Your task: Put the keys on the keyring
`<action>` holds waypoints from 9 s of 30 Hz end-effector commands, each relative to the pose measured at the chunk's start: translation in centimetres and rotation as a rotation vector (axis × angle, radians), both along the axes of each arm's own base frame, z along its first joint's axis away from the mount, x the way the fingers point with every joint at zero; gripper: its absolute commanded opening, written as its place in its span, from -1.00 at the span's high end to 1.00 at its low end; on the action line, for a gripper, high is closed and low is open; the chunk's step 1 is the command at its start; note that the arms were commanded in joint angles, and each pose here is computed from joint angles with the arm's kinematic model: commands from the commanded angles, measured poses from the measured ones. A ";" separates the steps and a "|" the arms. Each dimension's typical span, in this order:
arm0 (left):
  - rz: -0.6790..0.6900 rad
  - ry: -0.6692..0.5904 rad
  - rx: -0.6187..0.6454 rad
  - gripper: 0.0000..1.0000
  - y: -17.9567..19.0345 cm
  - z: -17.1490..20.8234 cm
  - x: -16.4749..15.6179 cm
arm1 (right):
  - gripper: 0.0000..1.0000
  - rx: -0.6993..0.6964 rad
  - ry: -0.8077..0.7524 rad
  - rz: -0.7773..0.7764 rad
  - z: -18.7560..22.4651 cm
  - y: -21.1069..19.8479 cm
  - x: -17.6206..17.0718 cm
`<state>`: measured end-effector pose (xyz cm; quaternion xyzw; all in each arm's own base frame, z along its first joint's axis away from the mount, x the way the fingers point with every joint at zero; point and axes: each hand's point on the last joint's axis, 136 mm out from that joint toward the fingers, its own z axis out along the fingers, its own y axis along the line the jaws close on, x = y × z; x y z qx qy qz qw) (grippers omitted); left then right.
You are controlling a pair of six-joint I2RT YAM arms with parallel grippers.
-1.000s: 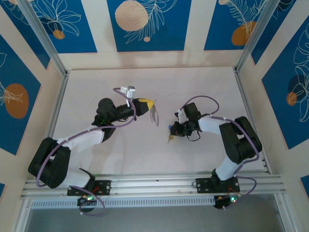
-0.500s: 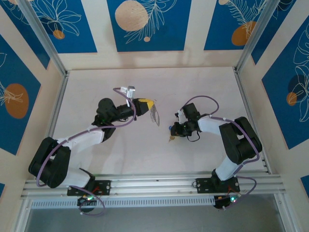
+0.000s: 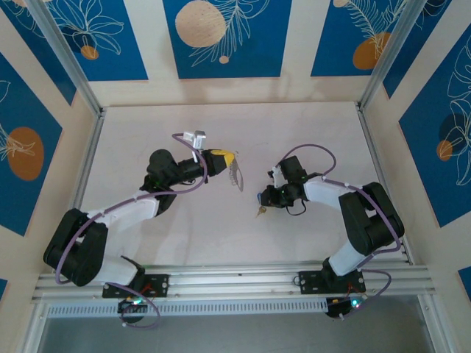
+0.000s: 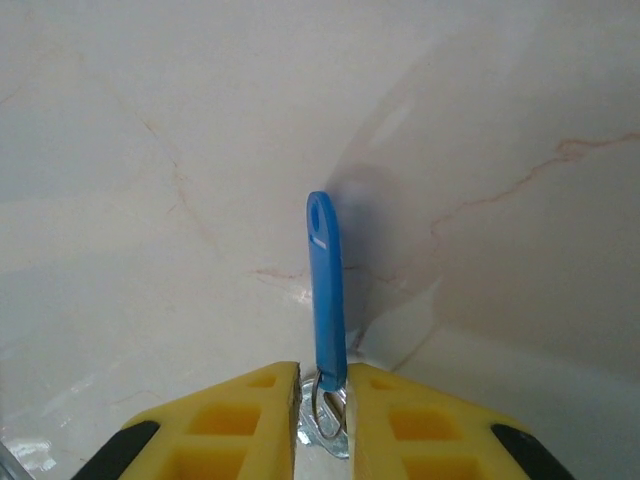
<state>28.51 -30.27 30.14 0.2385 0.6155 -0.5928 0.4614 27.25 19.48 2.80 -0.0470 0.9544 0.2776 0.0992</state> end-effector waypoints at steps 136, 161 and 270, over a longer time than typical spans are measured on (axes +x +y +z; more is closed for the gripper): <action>-0.159 -0.153 0.261 1.00 -2.9 -0.7 -3.0 | 1.00 0.515 -0.775 0.199 26.4 2.2 -4.0; -0.194 -0.195 0.282 1.00 -4.3 -0.3 -4.6 | 1.00 0.428 -0.768 0.257 25.8 4.8 -2.8; -0.054 -0.093 -0.141 1.00 -4.4 3.1 -1.6 | 0.12 0.755 -0.790 0.062 28.8 1.3 0.5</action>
